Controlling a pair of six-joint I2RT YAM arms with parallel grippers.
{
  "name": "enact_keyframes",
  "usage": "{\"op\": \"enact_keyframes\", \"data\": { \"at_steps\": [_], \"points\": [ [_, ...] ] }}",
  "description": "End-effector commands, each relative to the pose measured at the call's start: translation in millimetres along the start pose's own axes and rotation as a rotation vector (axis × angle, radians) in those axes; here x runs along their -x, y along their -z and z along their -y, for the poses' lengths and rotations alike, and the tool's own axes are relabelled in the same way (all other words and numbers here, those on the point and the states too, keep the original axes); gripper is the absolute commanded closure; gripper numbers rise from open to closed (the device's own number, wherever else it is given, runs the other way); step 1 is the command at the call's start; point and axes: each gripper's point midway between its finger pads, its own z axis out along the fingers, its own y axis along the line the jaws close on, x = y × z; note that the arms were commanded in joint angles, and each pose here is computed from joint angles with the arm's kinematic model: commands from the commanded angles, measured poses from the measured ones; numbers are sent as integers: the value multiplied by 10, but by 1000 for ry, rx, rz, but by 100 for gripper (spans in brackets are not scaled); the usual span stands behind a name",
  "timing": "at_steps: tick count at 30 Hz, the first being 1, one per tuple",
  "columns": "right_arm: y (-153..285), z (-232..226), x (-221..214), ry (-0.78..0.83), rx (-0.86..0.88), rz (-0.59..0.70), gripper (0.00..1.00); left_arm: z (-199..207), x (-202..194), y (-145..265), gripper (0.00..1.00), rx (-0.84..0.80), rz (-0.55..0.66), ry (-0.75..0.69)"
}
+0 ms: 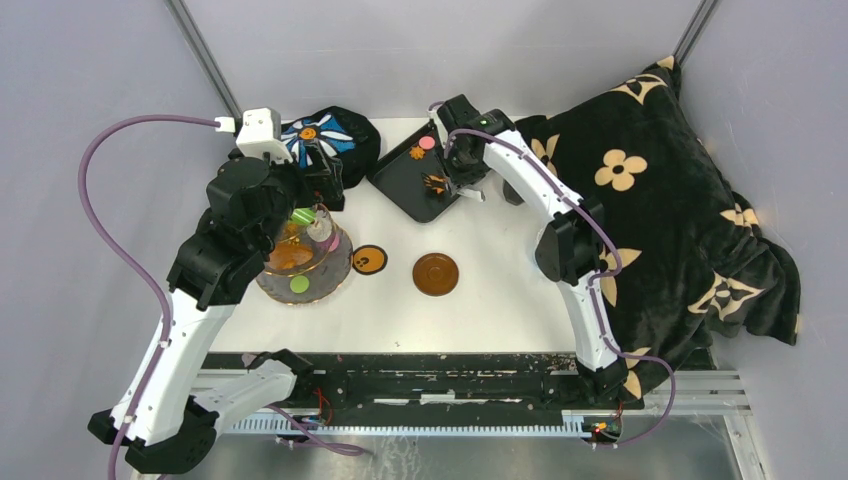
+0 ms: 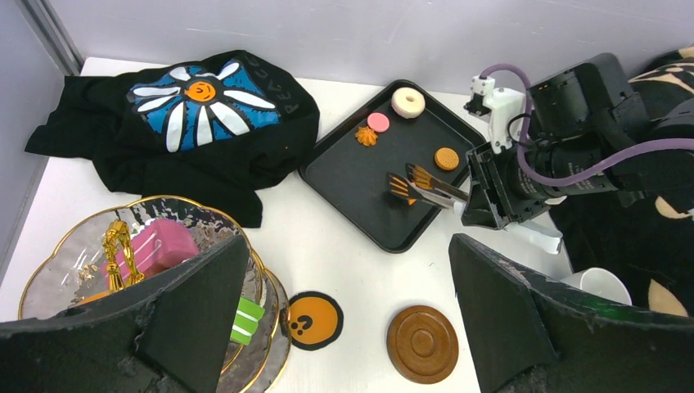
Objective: Serve the afternoon tea
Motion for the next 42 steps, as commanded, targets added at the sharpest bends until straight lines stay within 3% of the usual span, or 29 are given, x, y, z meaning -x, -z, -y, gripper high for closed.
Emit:
{"op": "enact_keyframes", "data": {
  "at_steps": [1,14,29,42],
  "points": [
    [758,-82,521,-20,52,250,79,0,230,55,1,7,69,33],
    [1097,-373,400,-25,180,287,81,-7,235,55,1,11,70,31],
    [1128,-1287,-331,149,316,184,82,-16,262,72,1,13,79,33],
    [1122,-2016,-510,231,464,152,83,-33,256,111,1,12,83,43]
  ]
}}
